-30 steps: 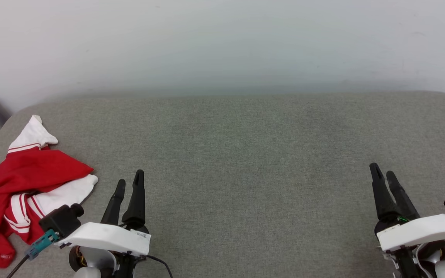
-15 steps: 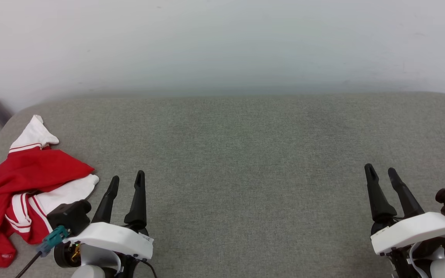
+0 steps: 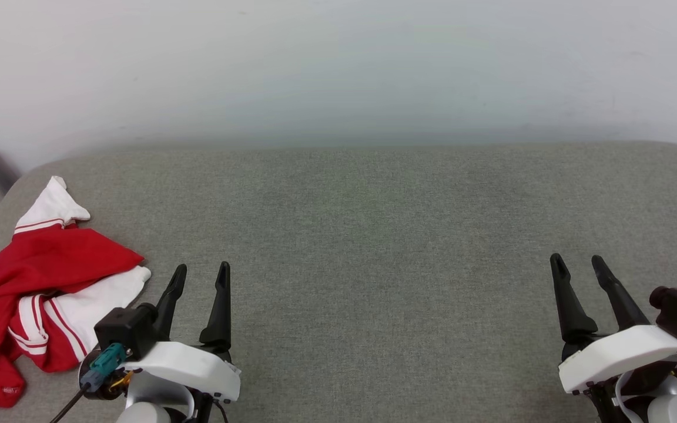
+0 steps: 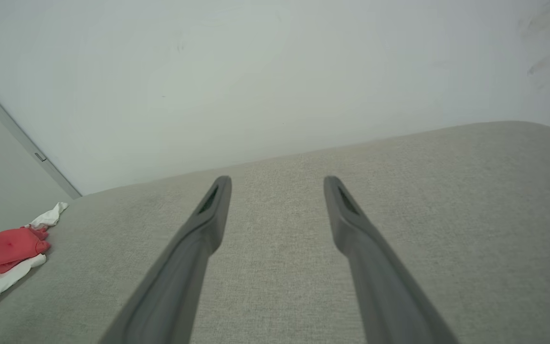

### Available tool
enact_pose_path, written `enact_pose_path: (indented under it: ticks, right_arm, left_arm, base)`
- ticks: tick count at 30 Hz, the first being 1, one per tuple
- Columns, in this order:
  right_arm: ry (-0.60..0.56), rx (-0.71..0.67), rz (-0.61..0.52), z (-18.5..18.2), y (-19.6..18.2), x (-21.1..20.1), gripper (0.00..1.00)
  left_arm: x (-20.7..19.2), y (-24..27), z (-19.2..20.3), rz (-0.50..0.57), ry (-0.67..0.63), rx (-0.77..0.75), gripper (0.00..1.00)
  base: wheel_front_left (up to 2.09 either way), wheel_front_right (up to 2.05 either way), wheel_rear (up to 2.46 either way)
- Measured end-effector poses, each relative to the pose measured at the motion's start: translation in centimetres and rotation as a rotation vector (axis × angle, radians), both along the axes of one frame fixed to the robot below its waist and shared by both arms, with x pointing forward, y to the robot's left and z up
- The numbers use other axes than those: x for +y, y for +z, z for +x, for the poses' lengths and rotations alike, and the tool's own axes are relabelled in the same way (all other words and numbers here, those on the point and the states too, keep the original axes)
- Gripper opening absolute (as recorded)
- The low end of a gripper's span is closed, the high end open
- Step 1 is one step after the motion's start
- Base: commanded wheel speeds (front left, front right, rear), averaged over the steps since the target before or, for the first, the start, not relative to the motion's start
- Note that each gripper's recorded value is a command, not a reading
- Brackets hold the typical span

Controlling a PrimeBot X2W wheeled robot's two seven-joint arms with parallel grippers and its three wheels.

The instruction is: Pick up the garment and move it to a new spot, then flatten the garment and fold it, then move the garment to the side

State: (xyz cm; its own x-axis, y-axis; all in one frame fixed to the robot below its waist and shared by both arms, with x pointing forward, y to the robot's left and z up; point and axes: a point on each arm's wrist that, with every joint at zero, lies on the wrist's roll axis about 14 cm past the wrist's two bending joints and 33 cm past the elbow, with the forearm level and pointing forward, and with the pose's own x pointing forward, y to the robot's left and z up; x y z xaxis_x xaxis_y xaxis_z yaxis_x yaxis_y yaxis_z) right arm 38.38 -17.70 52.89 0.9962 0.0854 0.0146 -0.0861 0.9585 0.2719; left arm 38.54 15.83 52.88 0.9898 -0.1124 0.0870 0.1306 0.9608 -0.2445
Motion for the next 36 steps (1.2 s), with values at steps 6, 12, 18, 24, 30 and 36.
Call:
enact_pose_path:
  ticks: [6,12,18,24,30,36]
  right_arm:
    - [0.0,-0.007,-0.058,0.02,0.18,0.05,1.0]
    - [0.0,-0.016,-0.105,0.03,0.35,0.1,1.0]
    - [-0.006,-0.032,-0.162,0.08,0.68,0.04,1.0]
    - [-0.009,-0.04,-0.192,0.08,0.78,0.01,1.0]
    - [-0.013,-0.045,-0.205,-0.15,0.69,-0.08,1.0]
    - [-0.019,-0.049,-0.233,-0.25,0.71,-0.24,1.0]
  left_arm:
    - [-0.45,-0.19,-0.05,0.048,-0.015,-0.007,1.0]
    - [-0.61,0.19,0.12,0.078,-0.017,-0.029,1.0]
    - [-0.59,0.19,0.12,0.101,-0.011,-0.042,1.0]
    - [-0.6,0.29,0.1,0.127,-0.009,-0.056,1.0]
    - [-0.54,0.06,0.07,0.15,-0.007,-0.058,1.0]
    - [-0.61,-0.28,0.05,0.169,-0.012,-0.057,1.0]
  base:
    - [0.0,0.0,0.0]
    - [0.0,0.0,0.0]
    - [0.0,0.0,0.0]
    - [0.0,0.0,0.0]
    - [0.0,0.0,0.0]
    - [0.0,0.0,0.0]
